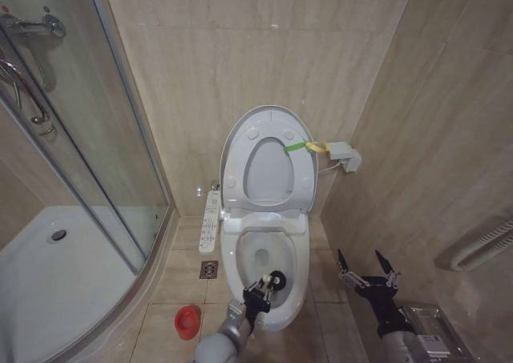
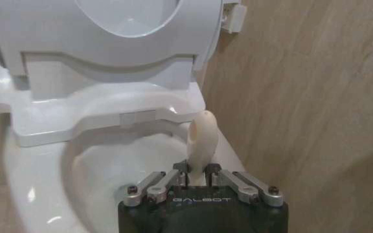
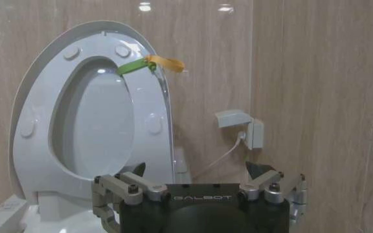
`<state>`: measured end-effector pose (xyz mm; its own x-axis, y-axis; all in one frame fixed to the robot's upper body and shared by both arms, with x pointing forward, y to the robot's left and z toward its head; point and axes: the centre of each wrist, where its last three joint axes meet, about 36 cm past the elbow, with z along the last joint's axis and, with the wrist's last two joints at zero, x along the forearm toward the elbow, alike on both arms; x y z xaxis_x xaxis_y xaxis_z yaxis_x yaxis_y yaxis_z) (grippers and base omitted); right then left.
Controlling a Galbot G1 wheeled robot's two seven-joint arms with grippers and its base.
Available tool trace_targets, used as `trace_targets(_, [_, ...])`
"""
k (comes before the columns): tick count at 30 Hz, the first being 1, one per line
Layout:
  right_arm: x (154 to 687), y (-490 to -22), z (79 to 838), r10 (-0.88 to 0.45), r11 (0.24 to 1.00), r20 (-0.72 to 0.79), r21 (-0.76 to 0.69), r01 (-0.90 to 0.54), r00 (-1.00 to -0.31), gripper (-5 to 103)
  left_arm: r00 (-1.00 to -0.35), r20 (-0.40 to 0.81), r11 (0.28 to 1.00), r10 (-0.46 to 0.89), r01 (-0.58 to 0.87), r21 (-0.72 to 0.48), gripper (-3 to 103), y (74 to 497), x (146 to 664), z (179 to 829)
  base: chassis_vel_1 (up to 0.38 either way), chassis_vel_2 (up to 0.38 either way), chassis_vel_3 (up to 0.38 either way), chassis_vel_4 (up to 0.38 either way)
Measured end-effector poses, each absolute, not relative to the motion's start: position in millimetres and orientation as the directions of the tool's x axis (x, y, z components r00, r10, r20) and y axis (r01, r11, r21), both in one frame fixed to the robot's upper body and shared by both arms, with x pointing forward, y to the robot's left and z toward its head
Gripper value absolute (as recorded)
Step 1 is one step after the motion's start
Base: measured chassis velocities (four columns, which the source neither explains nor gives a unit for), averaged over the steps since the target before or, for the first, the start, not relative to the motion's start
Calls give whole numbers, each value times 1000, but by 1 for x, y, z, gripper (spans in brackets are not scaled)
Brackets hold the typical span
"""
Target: Open the toilet lid, clean the toilet bowl with a toilet brush, close the toilet lid, and flush.
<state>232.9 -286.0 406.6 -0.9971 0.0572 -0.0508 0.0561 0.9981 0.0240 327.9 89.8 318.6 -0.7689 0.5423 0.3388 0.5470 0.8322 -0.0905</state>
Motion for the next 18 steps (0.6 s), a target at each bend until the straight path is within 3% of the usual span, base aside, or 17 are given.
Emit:
trace_targets(11, [233,-286,407,57,998,-51,24,56,-997,100,-807,245,834,538,551,-17,16,104,334,342,0,0,0,0])
trace_targets(18, [233,-286,407,57,998,-51,24,56,-997,100,-789,320,836,525,548,-19,16,117,310,355,0,0,0,0])
